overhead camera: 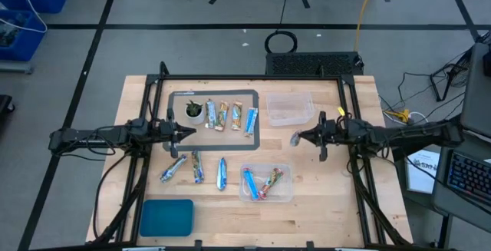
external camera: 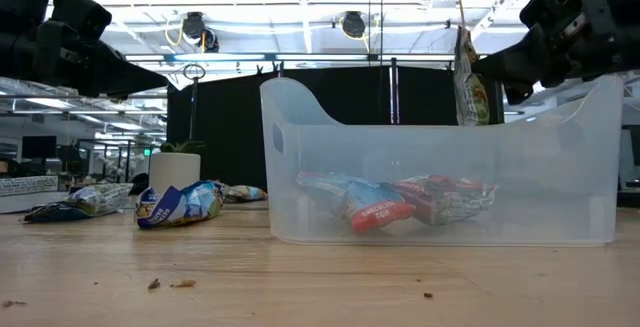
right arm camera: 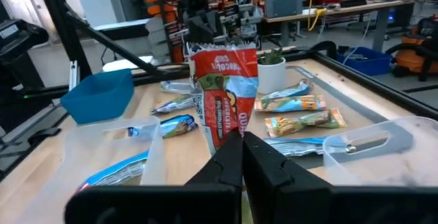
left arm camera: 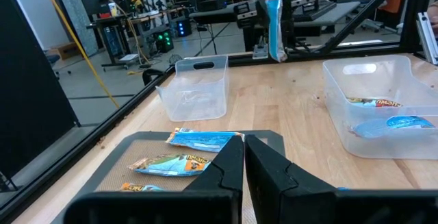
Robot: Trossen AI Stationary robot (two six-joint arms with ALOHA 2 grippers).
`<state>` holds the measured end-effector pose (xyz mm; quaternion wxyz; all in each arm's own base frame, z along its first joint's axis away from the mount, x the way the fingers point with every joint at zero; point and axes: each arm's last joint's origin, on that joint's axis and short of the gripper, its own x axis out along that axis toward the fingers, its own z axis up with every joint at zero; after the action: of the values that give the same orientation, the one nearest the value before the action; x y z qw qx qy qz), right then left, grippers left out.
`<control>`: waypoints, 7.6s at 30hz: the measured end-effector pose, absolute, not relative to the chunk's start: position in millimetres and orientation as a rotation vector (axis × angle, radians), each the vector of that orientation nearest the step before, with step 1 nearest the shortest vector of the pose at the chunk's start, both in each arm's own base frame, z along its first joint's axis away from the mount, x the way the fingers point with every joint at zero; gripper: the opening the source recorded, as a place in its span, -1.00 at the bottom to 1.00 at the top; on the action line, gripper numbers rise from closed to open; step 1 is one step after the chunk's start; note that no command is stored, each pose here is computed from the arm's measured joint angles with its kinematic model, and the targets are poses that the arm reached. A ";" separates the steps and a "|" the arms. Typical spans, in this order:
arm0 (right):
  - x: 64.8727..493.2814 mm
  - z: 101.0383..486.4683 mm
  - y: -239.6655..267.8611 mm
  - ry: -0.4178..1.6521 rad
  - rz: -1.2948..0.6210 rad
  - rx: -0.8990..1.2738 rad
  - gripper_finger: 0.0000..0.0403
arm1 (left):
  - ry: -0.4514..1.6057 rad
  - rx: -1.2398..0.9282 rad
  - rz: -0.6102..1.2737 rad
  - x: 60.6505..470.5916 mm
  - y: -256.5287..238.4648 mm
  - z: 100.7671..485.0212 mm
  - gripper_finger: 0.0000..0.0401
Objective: Pick and place Granola Bars by type
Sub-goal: Put the red granola bar into the bottom transparent bin, then put the left blue granola bar into the blue bin
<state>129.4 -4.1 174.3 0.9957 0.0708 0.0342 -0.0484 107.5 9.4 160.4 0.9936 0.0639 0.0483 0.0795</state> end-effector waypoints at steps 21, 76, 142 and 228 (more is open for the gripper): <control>135.8 203.1 5.2 -0.088 0.198 0.196 -1.00 | 0.096 0.128 0.159 107.4 9.4 160.4 -0.88; 252.0 177.6 108.2 0.352 0.279 0.251 -1.00 | 0.097 0.128 0.160 107.5 9.5 160.4 -0.88; 246.0 146.8 101.0 0.652 0.037 0.633 -1.00 | 0.097 0.128 0.160 107.5 9.5 160.4 -0.88; 125.1 160.1 -24.1 0.078 -0.602 0.089 -0.33 | 0.096 0.128 0.160 107.4 9.5 160.4 -0.88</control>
<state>125.1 -24.1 160.1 0.9533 0.0439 0.0384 -0.2962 107.4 9.5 160.4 0.9936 0.0641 0.0481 0.0797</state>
